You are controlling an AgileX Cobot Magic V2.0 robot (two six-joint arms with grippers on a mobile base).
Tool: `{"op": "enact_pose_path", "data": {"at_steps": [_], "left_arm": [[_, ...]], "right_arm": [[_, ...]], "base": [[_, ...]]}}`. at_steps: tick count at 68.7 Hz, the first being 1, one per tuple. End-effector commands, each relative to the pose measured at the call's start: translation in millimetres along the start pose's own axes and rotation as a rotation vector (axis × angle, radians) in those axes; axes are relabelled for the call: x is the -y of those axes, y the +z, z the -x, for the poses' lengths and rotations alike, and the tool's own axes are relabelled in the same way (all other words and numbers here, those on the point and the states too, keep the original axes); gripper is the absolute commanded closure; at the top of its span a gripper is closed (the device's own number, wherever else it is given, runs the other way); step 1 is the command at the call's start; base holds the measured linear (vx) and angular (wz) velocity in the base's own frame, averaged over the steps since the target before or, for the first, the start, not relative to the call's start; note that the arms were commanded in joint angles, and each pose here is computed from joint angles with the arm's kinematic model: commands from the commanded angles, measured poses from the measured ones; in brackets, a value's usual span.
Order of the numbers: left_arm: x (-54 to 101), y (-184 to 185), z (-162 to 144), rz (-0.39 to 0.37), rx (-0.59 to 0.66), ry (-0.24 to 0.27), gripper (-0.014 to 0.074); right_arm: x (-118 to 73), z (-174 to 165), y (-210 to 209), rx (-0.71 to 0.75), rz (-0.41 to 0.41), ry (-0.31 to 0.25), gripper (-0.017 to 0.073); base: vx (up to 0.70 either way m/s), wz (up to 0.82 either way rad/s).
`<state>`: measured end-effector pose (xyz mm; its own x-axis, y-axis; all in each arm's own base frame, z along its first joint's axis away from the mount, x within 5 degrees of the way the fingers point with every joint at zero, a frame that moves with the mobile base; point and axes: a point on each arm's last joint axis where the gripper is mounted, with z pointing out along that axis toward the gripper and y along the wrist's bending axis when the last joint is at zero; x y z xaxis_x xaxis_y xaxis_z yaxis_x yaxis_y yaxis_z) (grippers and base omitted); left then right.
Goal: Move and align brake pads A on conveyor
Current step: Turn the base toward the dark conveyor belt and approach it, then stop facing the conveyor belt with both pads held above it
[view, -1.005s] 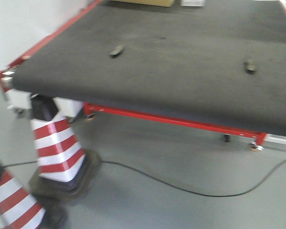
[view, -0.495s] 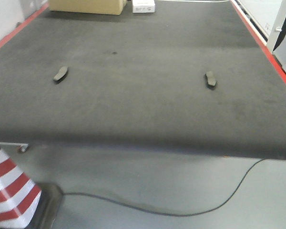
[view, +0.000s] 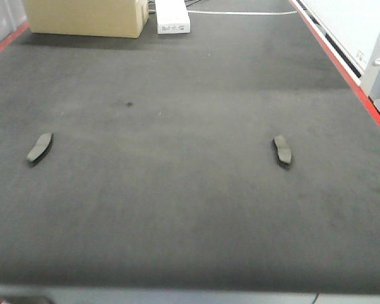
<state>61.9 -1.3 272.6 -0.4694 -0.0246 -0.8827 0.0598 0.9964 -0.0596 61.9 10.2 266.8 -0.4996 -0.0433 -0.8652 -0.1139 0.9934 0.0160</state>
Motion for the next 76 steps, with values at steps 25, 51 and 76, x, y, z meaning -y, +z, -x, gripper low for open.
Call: {"op": "enact_pose_path", "data": {"at_steps": [25, 51, 76], "left_arm": [[3.0, -3.8, 15.0, -0.028, 0.097, 0.006, 0.06], [3.0, -3.8, 15.0, -0.028, 0.097, 0.006, 0.06], [3.0, -3.8, 15.0, -0.028, 0.097, 0.006, 0.06]], "right_arm": [[1.4, 16.2, -4.9, 0.106, -0.019, 0.003, 0.0571], [1.4, 16.2, -4.9, 0.106, -0.019, 0.003, 0.0571], [1.4, 16.2, -4.9, 0.106, -0.019, 0.003, 0.0571]], "base": [[0.3, -0.06], [0.15, -0.01], [0.07, 0.0]]}}
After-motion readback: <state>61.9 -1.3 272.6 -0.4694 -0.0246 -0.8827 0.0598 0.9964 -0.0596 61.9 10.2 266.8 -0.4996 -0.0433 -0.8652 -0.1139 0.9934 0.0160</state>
